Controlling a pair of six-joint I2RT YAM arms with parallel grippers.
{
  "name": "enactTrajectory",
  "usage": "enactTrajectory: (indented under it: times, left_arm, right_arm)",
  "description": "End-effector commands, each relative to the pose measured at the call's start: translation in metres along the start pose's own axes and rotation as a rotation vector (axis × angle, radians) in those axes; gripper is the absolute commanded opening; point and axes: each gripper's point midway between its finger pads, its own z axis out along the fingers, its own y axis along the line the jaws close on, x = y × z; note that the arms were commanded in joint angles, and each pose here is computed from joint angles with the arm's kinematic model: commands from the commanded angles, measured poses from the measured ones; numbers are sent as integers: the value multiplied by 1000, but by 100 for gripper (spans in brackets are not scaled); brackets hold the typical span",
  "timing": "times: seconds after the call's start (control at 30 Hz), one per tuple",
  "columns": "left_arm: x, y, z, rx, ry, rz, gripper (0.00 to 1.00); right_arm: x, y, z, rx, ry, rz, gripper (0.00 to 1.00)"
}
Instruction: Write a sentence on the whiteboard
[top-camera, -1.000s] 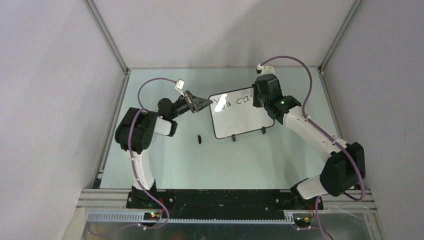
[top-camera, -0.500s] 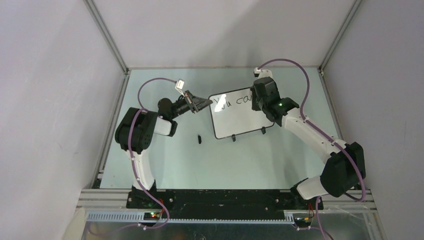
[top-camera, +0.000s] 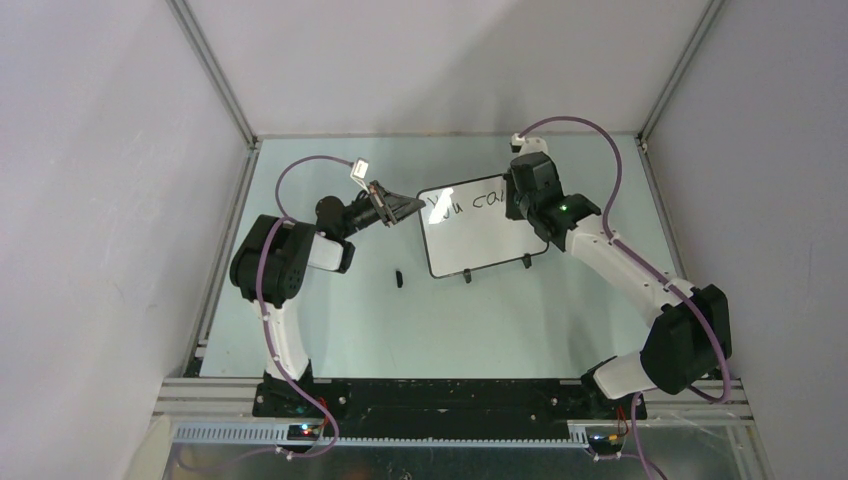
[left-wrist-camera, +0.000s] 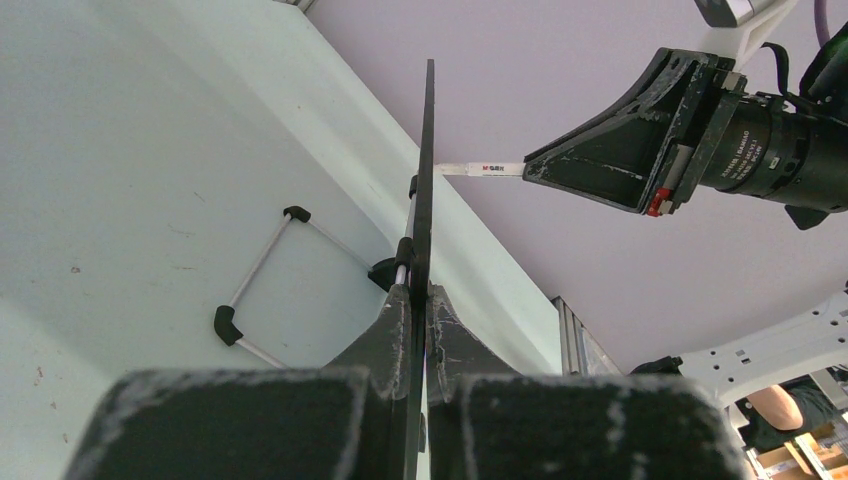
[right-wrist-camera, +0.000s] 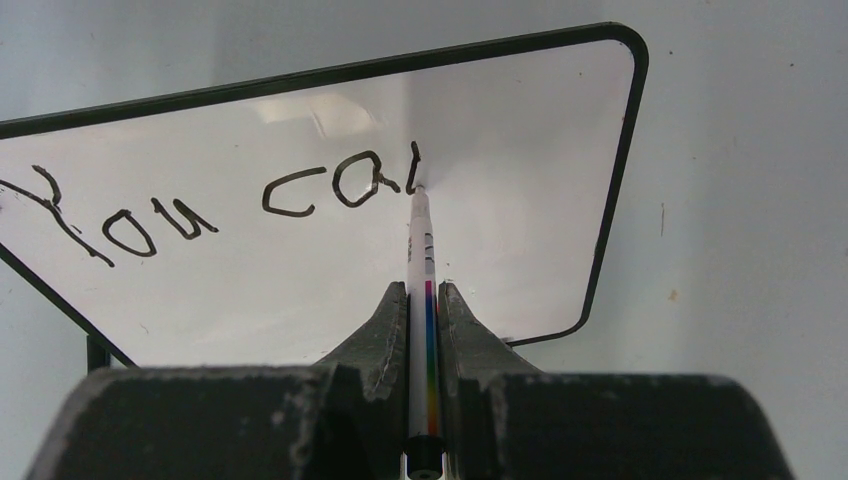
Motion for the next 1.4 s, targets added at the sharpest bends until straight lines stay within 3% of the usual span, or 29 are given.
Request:
enactTrajectory:
  times: [0.0,1.37]
  left_arm:
    - [-13,-28,3,71,-18,77,0]
    - [-13,-27,3,70,-17,75,0]
  right_arm:
    - [-35,5,-8,-27,-90,31,0]
    - [-34,0,0,-1,-58,19,0]
